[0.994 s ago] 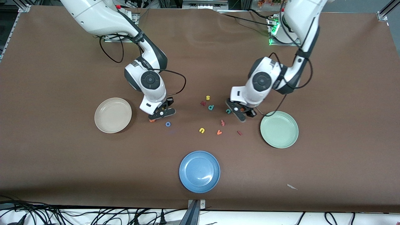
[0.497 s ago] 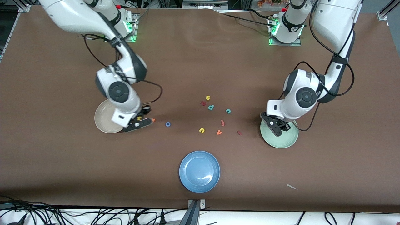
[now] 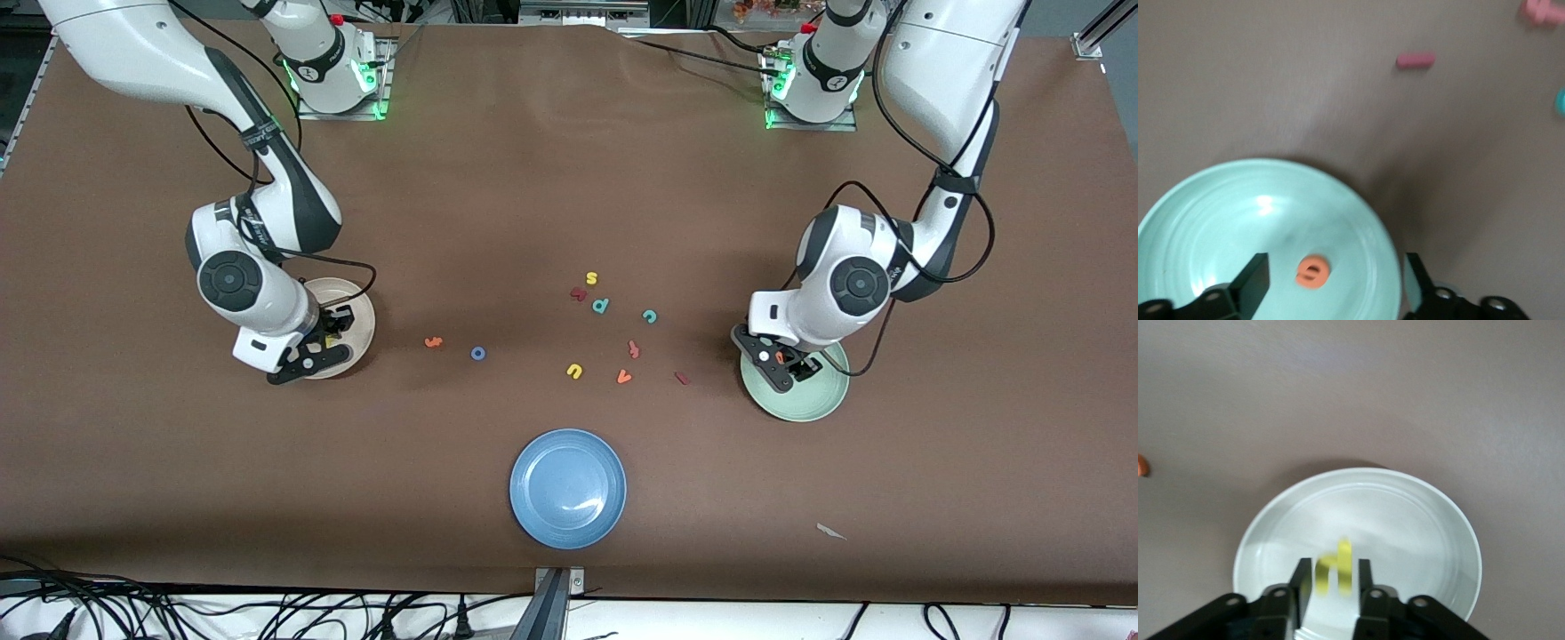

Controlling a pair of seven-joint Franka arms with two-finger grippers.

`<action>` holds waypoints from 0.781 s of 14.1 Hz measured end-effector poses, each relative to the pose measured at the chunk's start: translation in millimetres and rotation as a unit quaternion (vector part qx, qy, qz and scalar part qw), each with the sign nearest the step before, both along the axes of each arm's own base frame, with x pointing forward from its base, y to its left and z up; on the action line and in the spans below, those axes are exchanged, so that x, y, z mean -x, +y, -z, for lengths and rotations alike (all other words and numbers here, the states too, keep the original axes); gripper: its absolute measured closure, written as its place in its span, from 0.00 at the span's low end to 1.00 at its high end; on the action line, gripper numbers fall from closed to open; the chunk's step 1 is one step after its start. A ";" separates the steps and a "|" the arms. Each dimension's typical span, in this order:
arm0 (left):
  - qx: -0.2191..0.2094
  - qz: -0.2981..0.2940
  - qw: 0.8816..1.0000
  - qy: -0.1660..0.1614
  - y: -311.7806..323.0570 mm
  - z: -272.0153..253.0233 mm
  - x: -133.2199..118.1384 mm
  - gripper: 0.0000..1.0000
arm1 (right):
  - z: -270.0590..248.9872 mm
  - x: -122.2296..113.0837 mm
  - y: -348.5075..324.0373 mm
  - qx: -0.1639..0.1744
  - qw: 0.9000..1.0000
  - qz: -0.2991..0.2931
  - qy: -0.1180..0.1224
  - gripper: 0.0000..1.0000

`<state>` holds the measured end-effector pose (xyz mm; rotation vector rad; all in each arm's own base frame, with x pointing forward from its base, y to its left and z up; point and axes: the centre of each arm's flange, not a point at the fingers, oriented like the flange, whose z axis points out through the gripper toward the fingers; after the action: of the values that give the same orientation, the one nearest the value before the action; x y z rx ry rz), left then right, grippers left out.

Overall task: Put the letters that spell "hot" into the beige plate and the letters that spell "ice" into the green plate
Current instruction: 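Drop the yellow letter on the white plate while the left gripper drops orange, then grasp the blue ring with the right gripper while the left gripper grasps pink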

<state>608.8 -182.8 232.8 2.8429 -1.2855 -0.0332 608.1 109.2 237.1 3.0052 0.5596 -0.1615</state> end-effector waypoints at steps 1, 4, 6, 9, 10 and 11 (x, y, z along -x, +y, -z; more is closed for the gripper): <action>0.002 -0.030 1.000 -0.004 -14.8 -5.4 0.2 0.00 | 2.6 0.2 -6.1 -0.007 1.000 0.021 0.003 0.49; 0.007 -0.120 0.993 -0.016 -51.8 -18.3 -3.4 0.00 | -2.4 -2.0 -4.0 -0.029 0.995 0.095 0.000 0.18; 0.009 -0.183 0.983 -0.016 -67.8 -17.6 -11.2 0.00 | -11.7 -2.0 20.0 -0.034 0.987 0.160 -0.011 0.01; -0.002 -0.293 0.956 0.002 -105.0 -9.8 -14.2 0.00 | -18.9 1.6 51.6 -0.034 0.975 0.219 -0.021 0.00; -0.005 -0.328 0.945 0.005 -117.4 -8.6 -14.1 0.00 | -20.6 2.7 61.8 -0.035 0.971 0.236 -0.025 0.00; -0.007 -0.365 0.931 0.007 -125.6 -6.4 -14.1 0.00 | -23.6 3.8 75.6 -0.037 0.967 0.252 -0.032 0.00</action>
<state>622.9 -308.3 239.2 3.1159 -0.1592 -0.0473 604.3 184.9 260.7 3.1430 -0.2196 -0.0720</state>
